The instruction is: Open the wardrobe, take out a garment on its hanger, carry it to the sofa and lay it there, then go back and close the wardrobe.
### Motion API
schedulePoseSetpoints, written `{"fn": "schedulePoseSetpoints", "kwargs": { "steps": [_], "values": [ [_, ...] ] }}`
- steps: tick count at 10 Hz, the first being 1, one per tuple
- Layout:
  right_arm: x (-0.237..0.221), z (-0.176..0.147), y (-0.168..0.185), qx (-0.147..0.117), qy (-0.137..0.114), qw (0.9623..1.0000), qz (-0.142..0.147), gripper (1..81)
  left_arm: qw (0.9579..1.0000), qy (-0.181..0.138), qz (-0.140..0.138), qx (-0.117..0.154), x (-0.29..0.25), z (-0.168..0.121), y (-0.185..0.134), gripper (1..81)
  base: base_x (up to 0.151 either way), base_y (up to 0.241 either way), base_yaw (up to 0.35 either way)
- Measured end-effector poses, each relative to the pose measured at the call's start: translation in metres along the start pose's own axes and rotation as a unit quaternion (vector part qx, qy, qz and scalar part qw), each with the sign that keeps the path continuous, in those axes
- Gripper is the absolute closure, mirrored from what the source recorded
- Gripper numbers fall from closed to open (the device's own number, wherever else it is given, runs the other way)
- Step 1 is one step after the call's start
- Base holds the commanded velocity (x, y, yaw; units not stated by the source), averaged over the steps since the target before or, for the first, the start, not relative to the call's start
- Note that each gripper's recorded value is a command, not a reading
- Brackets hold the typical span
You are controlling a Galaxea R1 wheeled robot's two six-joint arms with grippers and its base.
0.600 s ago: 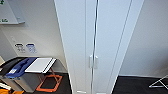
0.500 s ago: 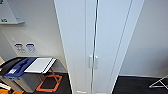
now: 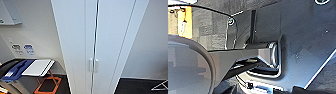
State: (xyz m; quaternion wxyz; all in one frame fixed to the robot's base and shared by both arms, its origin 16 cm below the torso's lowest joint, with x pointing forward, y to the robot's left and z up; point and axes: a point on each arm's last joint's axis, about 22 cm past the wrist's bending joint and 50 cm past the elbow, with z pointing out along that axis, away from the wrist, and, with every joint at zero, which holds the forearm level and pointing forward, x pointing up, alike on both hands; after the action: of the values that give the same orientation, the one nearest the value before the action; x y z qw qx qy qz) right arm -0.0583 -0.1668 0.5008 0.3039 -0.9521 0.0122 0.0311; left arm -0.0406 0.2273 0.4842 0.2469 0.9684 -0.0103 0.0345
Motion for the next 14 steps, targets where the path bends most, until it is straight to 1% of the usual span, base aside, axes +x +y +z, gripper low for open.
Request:
{"fn": "schedulePoseSetpoints", "kwargs": {
  "steps": [5, 8, 11, 14],
  "values": [
    [0.0003, 0.0001, -0.0012, 0.001, 0.000, 1.0000, 0.000, 1.0, 1.0000, -0.002, -0.001, 0.000, -0.0018, 0.0000, 0.0005, 1.0, 0.113, 0.000, 0.000],
    [0.0007, -0.0001, -0.0011, 0.001, 0.000, 1.0000, 0.001, 1.0, 1.0000, -0.002, -0.001, -0.002, -0.0015, 0.0013, 0.0030, 1.0, 0.089, 0.000, 0.000],
    [0.0051, -0.0007, 0.0007, 0.000, 0.001, 1.0000, 0.000, 1.0, 1.0000, -0.001, -0.001, -0.004, 0.0009, 0.0032, 0.0055, 1.0, 0.000, 0.000, 0.000],
    [0.0057, -0.0092, 0.0064, -0.001, 0.001, 1.0000, 0.000, 1.0, 1.0000, -0.006, -0.003, -0.005, -0.0058, 0.0009, 0.0063, 1.0, 0.000, 0.000, 0.000]
  ]
}}
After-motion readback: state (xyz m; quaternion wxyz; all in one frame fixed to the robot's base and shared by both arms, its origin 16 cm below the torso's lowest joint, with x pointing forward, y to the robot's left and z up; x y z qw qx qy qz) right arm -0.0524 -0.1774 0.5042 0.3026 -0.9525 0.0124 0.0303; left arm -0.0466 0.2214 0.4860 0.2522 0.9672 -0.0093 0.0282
